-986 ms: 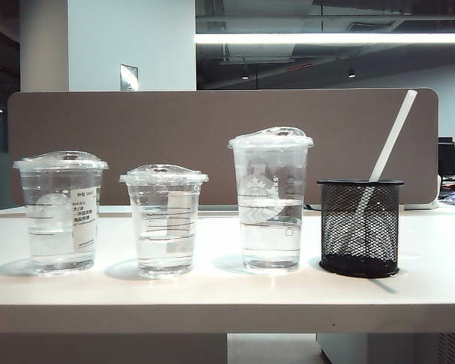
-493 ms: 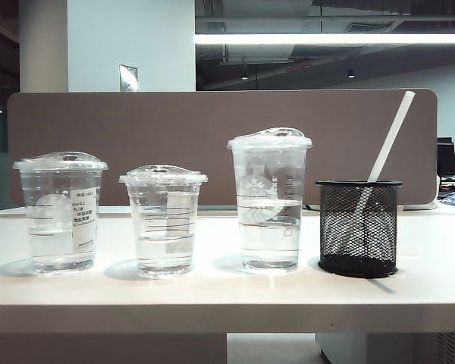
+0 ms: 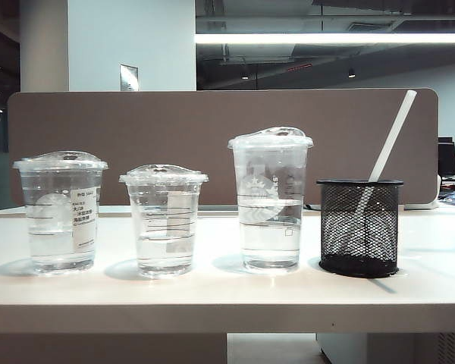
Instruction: Pick up the straw and insert it into the small coffee cup.
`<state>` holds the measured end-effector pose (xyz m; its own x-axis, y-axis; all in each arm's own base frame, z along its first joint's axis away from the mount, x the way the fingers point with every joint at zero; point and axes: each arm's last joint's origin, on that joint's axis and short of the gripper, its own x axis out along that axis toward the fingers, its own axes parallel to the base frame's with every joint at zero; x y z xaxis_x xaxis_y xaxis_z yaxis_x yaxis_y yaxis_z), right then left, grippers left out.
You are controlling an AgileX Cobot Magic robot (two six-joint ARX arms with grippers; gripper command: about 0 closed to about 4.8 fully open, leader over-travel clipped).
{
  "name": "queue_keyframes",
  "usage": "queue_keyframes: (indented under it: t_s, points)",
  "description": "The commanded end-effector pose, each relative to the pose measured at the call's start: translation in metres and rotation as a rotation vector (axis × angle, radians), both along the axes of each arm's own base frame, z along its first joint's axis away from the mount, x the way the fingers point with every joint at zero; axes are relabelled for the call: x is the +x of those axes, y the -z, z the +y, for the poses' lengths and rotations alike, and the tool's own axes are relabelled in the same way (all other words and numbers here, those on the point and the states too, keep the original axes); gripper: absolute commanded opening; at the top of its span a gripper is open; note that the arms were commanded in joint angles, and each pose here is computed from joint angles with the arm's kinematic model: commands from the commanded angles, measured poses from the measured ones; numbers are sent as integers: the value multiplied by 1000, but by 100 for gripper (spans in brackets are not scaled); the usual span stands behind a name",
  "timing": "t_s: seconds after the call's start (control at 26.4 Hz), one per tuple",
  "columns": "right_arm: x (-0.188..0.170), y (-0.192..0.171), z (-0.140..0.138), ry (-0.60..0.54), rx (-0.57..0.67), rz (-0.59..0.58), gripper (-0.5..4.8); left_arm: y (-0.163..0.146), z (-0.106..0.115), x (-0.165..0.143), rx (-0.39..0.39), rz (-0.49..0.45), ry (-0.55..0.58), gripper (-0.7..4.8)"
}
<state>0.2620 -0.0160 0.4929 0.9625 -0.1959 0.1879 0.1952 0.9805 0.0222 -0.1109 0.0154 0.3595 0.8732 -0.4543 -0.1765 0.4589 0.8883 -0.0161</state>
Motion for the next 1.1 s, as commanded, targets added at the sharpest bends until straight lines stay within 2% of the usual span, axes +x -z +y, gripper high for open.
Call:
queue_keyframes:
  t_s: [0.04,0.15,0.3,0.46,0.61,0.76,0.91,1.1]
  points:
    - [38,52,-1,-25,34,86,-6,2,0,0,10,28,-1,25]
    - [54,101,0,-65,32,134,-6,5,0,-1,17,61,-1,25]
    - [58,165,0,-87,34,190,-6,6,0,-1,15,65,8,25]
    - [46,222,1,-112,53,276,-6,6,0,-1,17,65,4,25]
    - [25,271,2,-113,144,321,-6,6,0,-1,17,65,5,25]
    - [1,307,7,-129,176,332,-6,6,0,-1,16,66,5,25]
    - [-27,337,25,-196,165,370,-6,6,0,-1,16,66,5,25]
    - [-56,355,42,-205,145,323,-6,6,0,-1,4,72,5,25]
